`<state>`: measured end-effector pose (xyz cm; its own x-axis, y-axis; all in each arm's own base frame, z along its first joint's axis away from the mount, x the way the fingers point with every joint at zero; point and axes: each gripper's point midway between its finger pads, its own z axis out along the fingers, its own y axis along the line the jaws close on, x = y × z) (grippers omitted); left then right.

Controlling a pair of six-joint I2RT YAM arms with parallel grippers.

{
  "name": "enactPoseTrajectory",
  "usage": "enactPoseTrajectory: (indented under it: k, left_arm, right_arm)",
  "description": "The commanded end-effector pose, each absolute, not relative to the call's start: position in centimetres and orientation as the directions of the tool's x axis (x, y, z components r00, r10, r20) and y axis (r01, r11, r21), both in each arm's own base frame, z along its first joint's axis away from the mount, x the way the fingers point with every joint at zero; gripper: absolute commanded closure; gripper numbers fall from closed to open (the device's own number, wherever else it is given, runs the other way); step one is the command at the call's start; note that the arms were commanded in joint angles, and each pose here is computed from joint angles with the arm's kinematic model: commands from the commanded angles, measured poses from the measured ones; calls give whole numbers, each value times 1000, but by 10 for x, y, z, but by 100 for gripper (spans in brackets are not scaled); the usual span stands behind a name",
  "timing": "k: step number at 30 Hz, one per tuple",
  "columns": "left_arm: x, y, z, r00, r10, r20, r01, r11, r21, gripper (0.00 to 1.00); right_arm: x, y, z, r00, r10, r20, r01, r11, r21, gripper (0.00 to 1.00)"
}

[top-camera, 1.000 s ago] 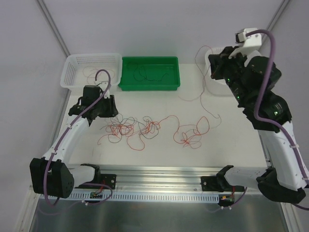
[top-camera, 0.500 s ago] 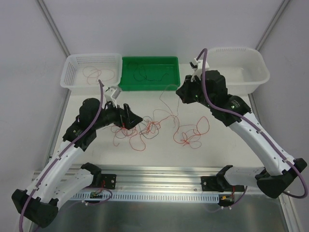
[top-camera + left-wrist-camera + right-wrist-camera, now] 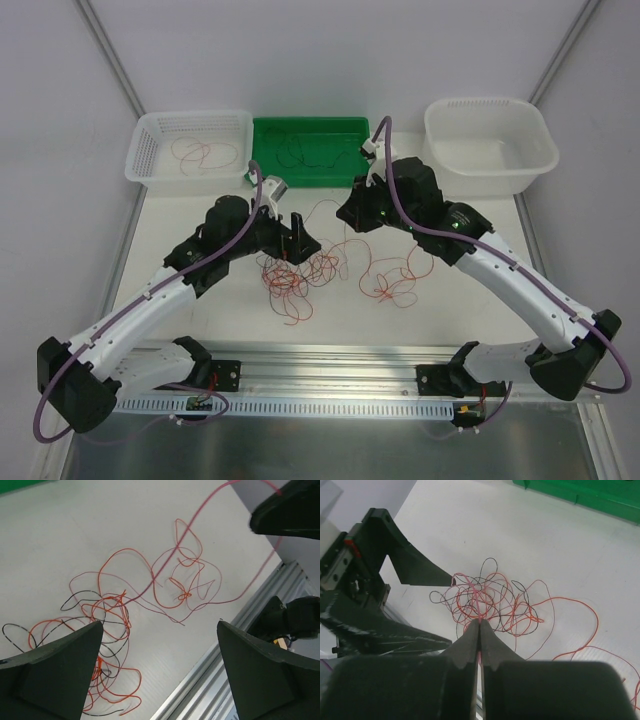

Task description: Untangle the cables

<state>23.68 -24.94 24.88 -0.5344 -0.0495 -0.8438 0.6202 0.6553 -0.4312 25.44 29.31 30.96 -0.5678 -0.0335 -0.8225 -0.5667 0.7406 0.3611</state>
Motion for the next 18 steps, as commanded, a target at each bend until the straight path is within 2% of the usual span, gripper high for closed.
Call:
enactPoseTrajectory:
  k: [1, 8, 14, 17, 18]
  left_arm:
    - [242, -243, 246, -531, -18, -847, 599, 700, -389, 1]
    - [245, -252, 274, -317, 61, -946, 746, 632, -209, 3]
    - [258, -269, 276, -270, 114, -956, 793, 590, -153, 8]
    - [266, -274, 277, -258, 123, -958, 797, 589, -139, 14]
    - [267, -278, 275, -264, 127, -956, 801, 581, -144, 23]
  right_arm:
    - [248, 297, 321, -544, -27, -839, -607, 702, 371, 99]
    - [236, 303, 320, -533, -81, -842, -666, 654, 358, 99]
    - [228, 304, 318, -529, -95, -843, -686, 633, 359, 99]
    - [225, 304, 316, -529, -106, -842, -695, 624, 358, 99]
    - [224, 303, 315, -529, -107, -842, -695, 624, 357, 99]
